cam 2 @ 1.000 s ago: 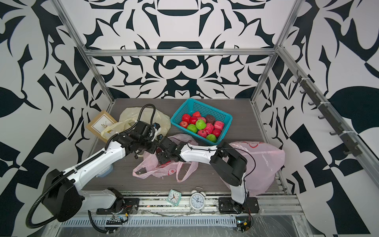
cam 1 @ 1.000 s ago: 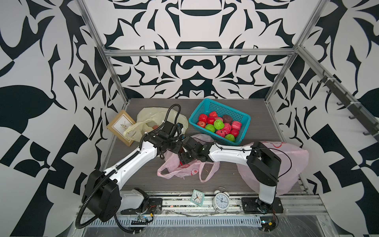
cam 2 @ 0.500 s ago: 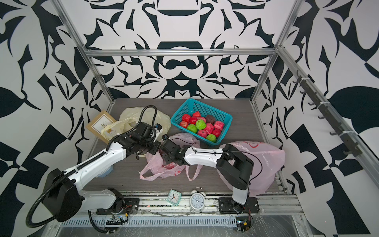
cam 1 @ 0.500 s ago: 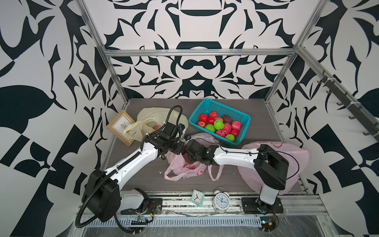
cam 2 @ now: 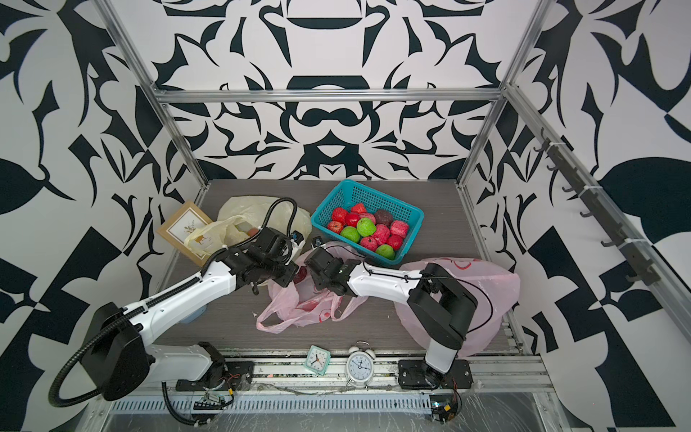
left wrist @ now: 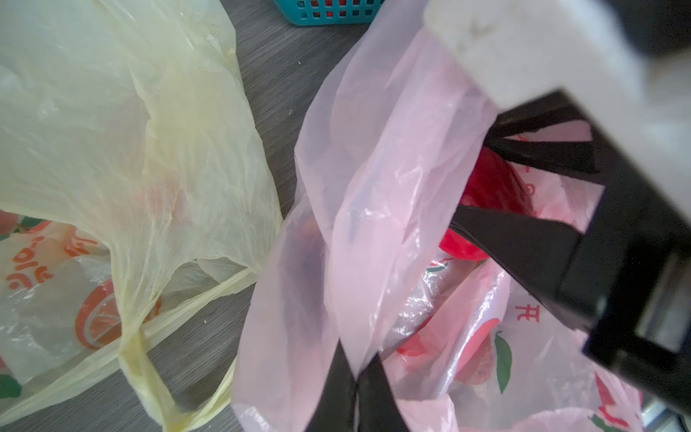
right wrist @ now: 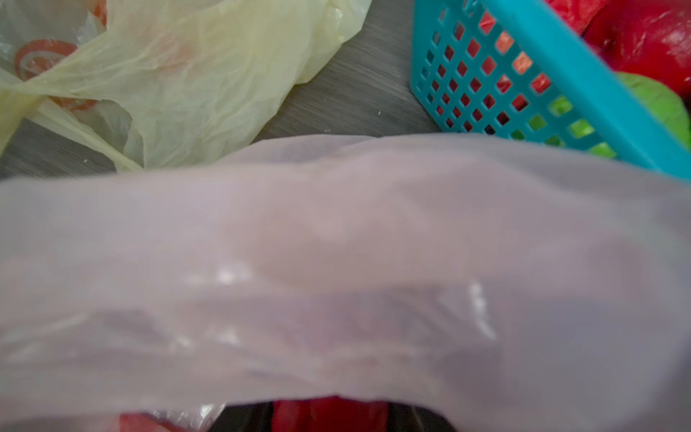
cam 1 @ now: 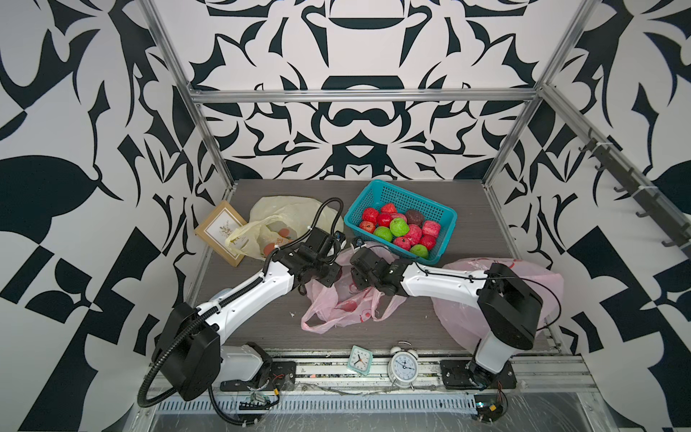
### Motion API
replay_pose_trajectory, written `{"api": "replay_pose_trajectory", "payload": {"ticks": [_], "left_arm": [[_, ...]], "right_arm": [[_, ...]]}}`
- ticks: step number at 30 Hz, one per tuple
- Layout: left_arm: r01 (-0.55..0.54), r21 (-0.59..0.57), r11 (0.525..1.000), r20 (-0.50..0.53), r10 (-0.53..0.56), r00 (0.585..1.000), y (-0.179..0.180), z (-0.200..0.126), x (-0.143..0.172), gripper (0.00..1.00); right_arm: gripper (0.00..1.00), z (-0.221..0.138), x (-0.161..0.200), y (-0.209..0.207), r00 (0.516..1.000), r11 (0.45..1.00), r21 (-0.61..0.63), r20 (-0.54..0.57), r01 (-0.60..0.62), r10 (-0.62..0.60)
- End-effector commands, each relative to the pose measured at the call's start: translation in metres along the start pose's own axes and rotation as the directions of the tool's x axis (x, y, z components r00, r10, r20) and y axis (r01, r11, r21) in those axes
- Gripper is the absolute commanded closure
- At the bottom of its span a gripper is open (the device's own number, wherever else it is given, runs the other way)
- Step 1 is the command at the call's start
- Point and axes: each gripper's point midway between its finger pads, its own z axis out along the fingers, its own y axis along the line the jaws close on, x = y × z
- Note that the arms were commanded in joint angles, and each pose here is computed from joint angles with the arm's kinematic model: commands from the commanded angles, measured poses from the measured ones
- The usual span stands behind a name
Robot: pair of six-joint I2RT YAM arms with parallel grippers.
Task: Untie the knot of a plastic bag & take out the apple
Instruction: Pick up the apple from the plastic bag, then place the apple in the basket.
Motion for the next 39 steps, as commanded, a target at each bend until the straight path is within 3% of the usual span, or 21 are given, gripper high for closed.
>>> {"api": "replay_pose_trajectory", "payload": {"ticks": [1,4,8,12,18,25,28,33,39], "left_arm": [[-0.014,-0.01,1.0,0.02,0.015,1.0,0.001,-0.004,-0.001,0.93],[-0.015,-0.008,1.0,0.036,0.015,0.999,0.001,-0.008,-0.004,0.93],[-0.019,-0.008,1.0,0.044,0.019,0.999,0.001,-0.008,-0.005,0.93],[-0.013,-0.024,1.0,0.042,0.014,0.999,0.004,-0.006,-0.008,0.93],[-0.019,-0.026,0.999,0.063,0.021,0.998,0.004,-0.012,-0.019,0.93],[-0.026,-0.053,0.998,0.069,0.029,0.997,0.008,-0.011,-0.024,0.93],[-0.037,-0.036,0.999,0.084,0.04,0.996,0.005,-0.012,-0.032,0.93],[-0.082,0.035,0.996,0.152,0.076,0.985,-0.011,-0.029,-0.057,0.94],[-0.157,0.133,0.979,0.241,0.122,0.963,-0.036,-0.053,-0.082,0.94]], "right_arm": [[0.51,-0.003,-0.005,0.002,1.0,1.0,-0.022,0.008,-0.01,0.011],[0.55,0.002,0.0,0.003,1.0,1.0,-0.028,-0.01,-0.011,0.011],[0.73,-0.006,-0.006,0.008,1.0,0.998,-0.067,0.011,-0.021,0.022],[0.82,-0.027,-0.019,0.024,0.999,0.984,-0.18,0.042,0.015,-0.008],[0.82,-0.087,-0.035,0.055,0.992,0.901,-0.419,0.091,0.114,-0.084],[0.82,-0.143,-0.065,0.049,0.986,0.839,-0.538,0.165,0.078,0.014],[0.82,-0.16,-0.089,0.012,0.965,0.888,-0.458,0.245,0.032,0.091],[0.82,-0.166,-0.113,-0.092,0.931,0.979,-0.165,0.325,-0.117,0.166],[0.82,-0.159,-0.118,-0.188,0.922,0.959,0.181,0.362,-0.216,0.14]]}}
